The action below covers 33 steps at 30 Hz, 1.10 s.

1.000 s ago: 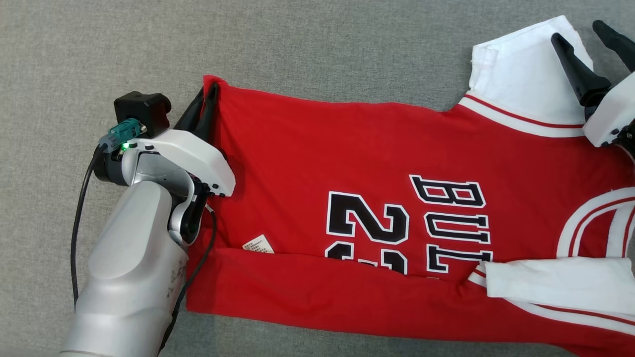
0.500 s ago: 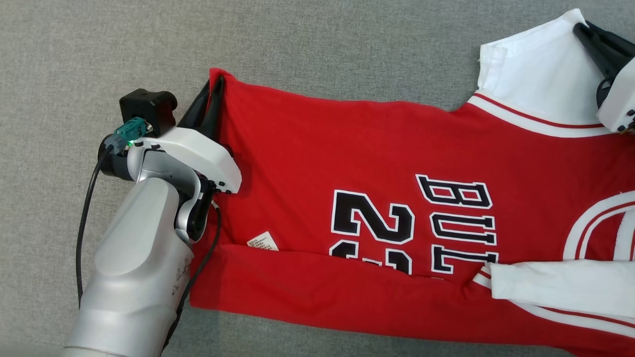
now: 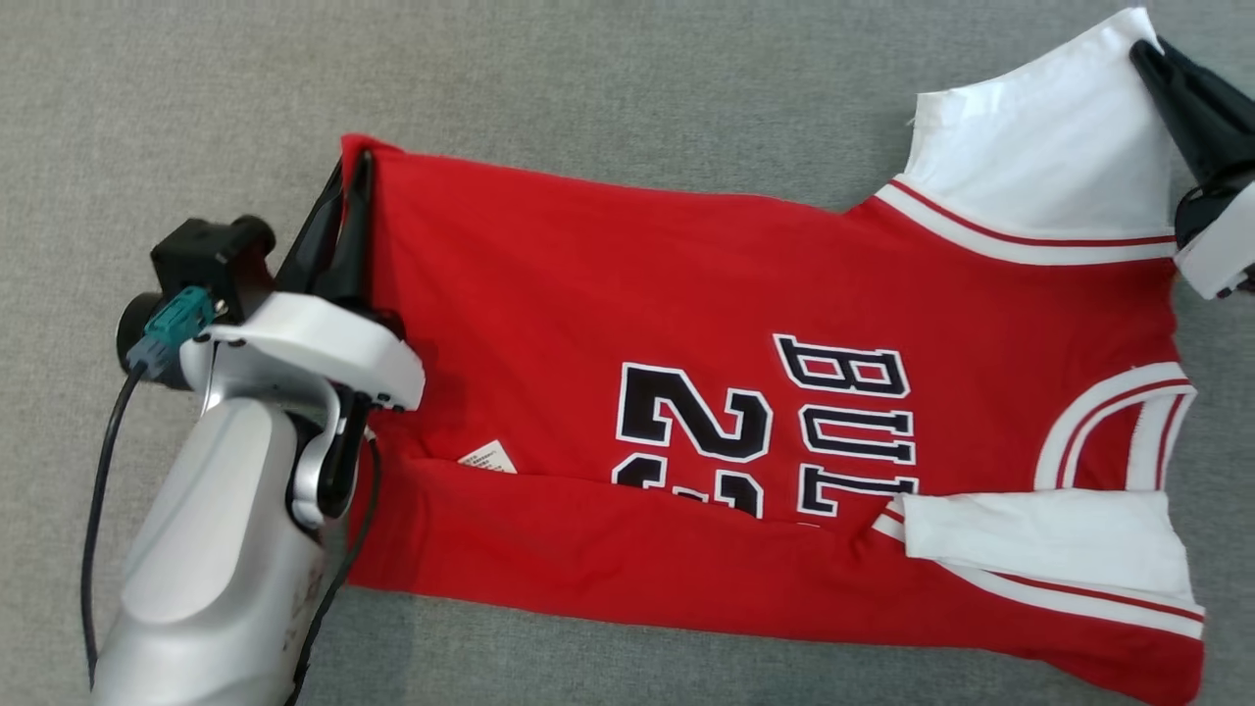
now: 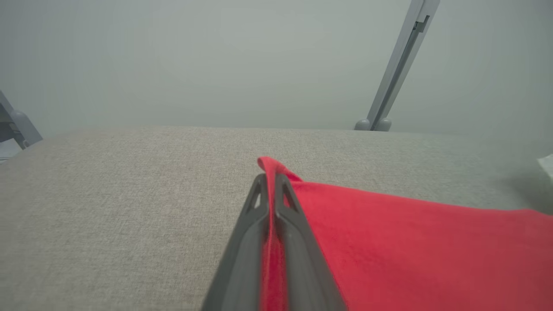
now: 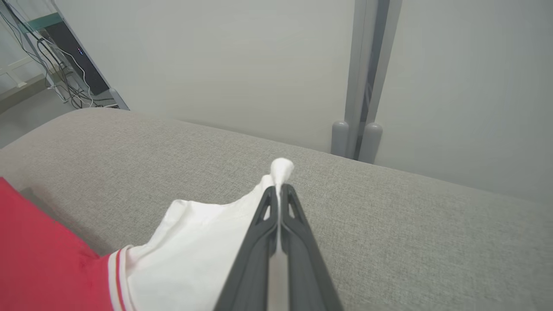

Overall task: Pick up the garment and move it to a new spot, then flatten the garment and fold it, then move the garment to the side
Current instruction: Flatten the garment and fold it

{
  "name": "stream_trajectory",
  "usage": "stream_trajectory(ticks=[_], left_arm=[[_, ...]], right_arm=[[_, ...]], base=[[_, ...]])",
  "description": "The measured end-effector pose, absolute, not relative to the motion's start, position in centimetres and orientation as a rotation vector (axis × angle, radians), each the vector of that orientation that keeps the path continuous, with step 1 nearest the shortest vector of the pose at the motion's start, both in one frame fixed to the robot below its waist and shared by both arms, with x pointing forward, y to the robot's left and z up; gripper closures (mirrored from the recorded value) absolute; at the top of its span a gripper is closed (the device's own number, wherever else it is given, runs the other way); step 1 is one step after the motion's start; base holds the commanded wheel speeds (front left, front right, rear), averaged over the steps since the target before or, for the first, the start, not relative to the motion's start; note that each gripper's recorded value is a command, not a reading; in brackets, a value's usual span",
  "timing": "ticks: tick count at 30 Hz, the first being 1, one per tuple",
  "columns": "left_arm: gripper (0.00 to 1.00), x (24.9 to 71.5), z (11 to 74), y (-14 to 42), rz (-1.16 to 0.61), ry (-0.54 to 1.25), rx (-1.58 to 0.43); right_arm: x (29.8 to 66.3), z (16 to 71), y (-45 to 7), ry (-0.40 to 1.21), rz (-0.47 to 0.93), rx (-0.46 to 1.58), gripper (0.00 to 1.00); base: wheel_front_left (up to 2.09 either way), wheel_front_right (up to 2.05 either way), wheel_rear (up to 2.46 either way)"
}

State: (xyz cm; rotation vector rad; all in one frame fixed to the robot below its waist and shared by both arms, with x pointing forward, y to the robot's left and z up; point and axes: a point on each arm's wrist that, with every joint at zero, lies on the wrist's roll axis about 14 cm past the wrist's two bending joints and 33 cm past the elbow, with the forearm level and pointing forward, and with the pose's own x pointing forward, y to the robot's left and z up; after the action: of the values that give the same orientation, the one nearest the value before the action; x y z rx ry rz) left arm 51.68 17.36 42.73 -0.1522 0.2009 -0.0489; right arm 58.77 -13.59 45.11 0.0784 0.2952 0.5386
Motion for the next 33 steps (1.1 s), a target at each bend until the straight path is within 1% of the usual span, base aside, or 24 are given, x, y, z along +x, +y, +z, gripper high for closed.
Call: stream_trajectory(ticks=[5, 11, 15, 24, 33], left_arm=[[1.0, 50.0, 42.8, 17.5, -0.039, 0.218, -0.179], [1.0, 47.8, 42.3, 17.3, -0.031, 0.263, -0.227], [1.0, 47.4, 42.3, 17.1, -0.033, 0.274, -0.254], [1.0, 46.2, 41.0, 17.0, -0.021, 0.319, -0.292], [1.0, 45.2, 42.7, 17.6, -0.021, 0.284, -0.266]], right_arm=[[56.4, 46.3, -13.7, 0.264, 0.551, 0.141, 1.0], [52.4, 48.2, -13.6, 0.239, 0.564, 0.295, 1.0], [51.2, 49.4, -13.8, 0.203, 0.56, 0.361, 1.0], [46.7, 47.9, -14.4, 0.213, 0.491, 0.517, 1.0], [43.6, 47.5, -14.9, 0.214, 0.434, 0.589, 1.0]], base=[[0.0, 0.0, 0.0], [0.0, 0.0, 0.0], [0.0, 0.0, 0.0], [0.0, 0.0, 0.0], [0.0, 0.0, 0.0]])
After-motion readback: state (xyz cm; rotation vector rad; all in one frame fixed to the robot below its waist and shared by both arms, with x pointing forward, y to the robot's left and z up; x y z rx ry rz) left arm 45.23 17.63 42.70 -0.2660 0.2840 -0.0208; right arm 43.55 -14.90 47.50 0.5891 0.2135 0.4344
